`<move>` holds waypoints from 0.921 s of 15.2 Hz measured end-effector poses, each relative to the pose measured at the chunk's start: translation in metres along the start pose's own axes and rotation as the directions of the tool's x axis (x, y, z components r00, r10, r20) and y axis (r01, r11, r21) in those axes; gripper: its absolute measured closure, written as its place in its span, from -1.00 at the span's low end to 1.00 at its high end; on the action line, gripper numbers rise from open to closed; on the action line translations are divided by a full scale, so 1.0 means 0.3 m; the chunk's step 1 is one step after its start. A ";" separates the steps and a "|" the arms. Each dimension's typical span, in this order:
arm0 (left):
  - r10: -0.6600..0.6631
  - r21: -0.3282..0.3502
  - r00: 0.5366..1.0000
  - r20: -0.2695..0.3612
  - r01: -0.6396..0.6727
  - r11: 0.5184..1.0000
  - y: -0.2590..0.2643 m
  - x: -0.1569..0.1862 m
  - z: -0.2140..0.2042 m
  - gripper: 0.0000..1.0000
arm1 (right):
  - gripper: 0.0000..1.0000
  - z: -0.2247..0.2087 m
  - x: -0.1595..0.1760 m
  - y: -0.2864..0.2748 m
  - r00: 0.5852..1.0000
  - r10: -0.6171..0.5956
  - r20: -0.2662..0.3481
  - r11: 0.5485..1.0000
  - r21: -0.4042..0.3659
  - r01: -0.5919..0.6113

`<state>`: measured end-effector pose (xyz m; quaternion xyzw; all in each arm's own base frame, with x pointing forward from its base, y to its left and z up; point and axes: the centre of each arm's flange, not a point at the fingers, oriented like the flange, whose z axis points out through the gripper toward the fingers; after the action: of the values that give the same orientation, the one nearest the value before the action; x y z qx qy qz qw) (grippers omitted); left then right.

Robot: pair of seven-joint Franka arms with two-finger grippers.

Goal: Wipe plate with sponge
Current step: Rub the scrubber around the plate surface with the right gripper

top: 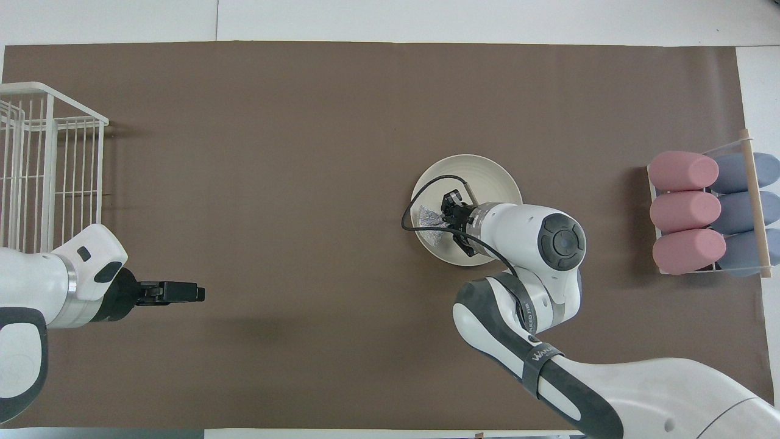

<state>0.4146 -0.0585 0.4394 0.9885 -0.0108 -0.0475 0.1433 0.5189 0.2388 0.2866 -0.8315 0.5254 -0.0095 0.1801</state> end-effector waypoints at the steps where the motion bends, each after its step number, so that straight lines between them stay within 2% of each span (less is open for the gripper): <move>1: 0.000 0.000 1.000 0.000 0.000 1.000 0.000 0.001 -0.001 -1.00 | 0.79 0.000 0.002 0.000 1.000 -0.023 0.000 1.000 0.000 0.023; 3: -0.001 0.000 1.000 -0.002 0.001 1.000 0.000 0.003 -0.002 -1.00 | 0.79 -0.007 0.039 -0.001 0.996 -0.091 -0.007 0.996 0.004 0.091; 7: -0.001 0.001 1.000 -0.010 0.001 1.000 0.000 0.009 -0.004 -1.00 | 0.79 -0.037 0.197 0.004 0.986 -0.161 -0.035 0.987 0.012 0.161; 14: -0.003 0.002 1.000 -0.016 0.003 1.000 -0.003 0.015 -0.002 -1.00 | 0.79 -0.037 0.201 0.005 0.988 -0.150 -0.035 0.988 0.012 0.151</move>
<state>0.4191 -0.0577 0.4393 0.9890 -0.0082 -0.0397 0.1425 0.5424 0.1822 0.2862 -0.8671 0.4641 -0.0414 0.1761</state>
